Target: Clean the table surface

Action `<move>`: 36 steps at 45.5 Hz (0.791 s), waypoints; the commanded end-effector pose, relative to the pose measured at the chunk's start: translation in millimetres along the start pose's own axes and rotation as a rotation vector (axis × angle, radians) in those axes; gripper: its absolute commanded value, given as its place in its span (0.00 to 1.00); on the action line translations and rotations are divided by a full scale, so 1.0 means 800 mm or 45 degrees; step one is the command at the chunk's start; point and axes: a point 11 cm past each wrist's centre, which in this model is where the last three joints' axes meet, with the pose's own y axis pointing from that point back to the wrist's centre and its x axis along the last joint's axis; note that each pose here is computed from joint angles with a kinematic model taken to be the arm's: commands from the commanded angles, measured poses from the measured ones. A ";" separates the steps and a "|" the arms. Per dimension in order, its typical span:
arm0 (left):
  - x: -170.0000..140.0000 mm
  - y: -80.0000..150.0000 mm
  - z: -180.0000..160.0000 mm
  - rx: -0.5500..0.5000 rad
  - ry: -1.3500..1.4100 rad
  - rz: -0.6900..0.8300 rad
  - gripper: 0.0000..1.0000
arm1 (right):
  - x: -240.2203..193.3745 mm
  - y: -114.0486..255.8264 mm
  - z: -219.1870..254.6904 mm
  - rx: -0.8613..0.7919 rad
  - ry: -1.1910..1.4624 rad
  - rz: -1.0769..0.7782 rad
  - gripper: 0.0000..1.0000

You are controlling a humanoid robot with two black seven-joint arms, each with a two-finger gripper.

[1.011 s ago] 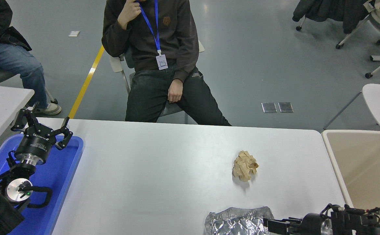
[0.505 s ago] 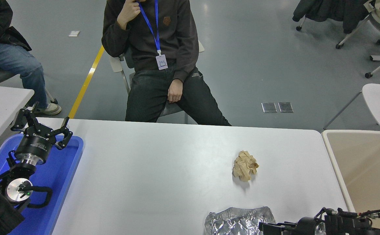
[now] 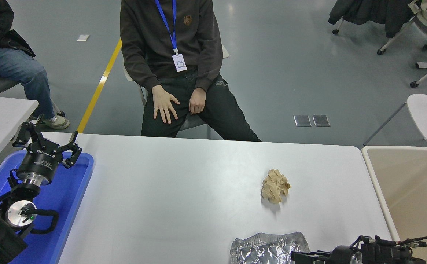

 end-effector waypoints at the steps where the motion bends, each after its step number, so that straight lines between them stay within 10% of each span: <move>1: 0.000 0.000 0.000 0.000 0.000 0.000 1.00 | -0.006 -0.005 0.003 -0.011 0.027 -0.017 0.75; 3: 0.000 0.000 0.000 0.000 0.000 0.000 1.00 | -0.009 -0.005 0.004 -0.014 0.030 -0.025 0.67; 6: 0.000 0.000 0.000 0.000 0.000 0.000 1.00 | -0.017 -0.006 0.007 -0.021 0.021 -0.059 0.29; 13: 0.000 0.000 0.000 -0.002 0.000 0.000 1.00 | -0.024 -0.006 0.008 -0.023 0.033 -0.083 0.00; 36: 0.000 0.000 0.000 0.000 0.000 0.000 1.00 | 0.025 0.012 0.004 0.035 -0.031 -0.004 0.00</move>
